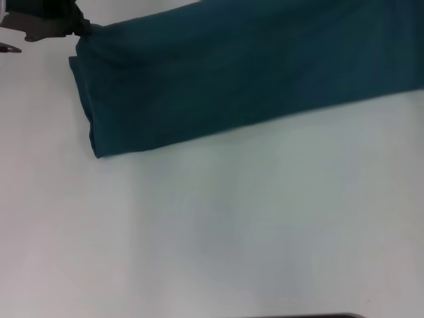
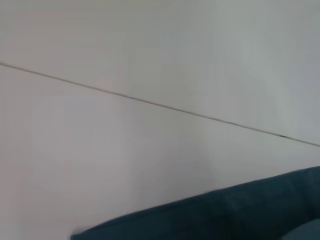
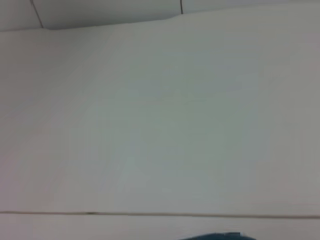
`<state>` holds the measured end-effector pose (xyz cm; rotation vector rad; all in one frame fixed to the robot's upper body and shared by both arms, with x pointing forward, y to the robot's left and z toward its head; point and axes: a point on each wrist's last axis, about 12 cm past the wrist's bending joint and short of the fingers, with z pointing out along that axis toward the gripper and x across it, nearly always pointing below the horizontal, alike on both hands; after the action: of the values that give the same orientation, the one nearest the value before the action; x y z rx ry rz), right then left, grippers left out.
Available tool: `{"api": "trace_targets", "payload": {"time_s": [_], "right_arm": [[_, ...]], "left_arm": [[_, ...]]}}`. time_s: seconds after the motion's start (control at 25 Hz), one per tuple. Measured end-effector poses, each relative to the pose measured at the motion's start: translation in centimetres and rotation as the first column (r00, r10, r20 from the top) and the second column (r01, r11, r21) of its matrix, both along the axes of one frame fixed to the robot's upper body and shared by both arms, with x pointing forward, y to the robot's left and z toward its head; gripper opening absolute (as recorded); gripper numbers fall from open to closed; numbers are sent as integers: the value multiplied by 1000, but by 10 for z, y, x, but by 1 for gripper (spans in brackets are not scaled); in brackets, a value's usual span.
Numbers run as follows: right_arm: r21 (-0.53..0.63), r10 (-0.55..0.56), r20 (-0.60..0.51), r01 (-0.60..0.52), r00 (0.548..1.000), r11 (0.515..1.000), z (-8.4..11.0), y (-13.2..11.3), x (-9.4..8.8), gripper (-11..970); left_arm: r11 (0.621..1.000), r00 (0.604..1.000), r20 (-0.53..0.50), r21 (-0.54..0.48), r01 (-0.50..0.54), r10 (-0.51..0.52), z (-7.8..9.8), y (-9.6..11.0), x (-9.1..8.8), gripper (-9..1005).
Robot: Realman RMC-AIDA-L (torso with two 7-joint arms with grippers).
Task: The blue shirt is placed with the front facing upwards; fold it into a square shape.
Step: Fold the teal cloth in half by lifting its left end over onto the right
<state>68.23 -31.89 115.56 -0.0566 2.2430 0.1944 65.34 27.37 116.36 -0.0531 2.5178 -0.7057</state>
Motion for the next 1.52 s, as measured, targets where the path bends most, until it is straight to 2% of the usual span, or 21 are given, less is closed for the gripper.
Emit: {"api": "trace_targets", "payload": {"time_s": [0.24,0.8,1.12,1.52], "right_arm": [[-57,32,-3,-32,999,998,-8,18,11,49],[-140,21,-12,-22,1000,990,-23,18,12,50],[-155,-2,30,7,1000,988,-20,15,16,50],[-168,41,16,-38,999,985,-20,27,17,51]], "left_arm": [[1000,1000,10,-1,-10,10,-2,-3,1,24],[999,999,27,18,-32,31,-8,-10,3,26],[999,998,44,16,-47,47,-11,-15,5,26],[999,998,44,13,-51,51,-12,-16,4,27]]}}
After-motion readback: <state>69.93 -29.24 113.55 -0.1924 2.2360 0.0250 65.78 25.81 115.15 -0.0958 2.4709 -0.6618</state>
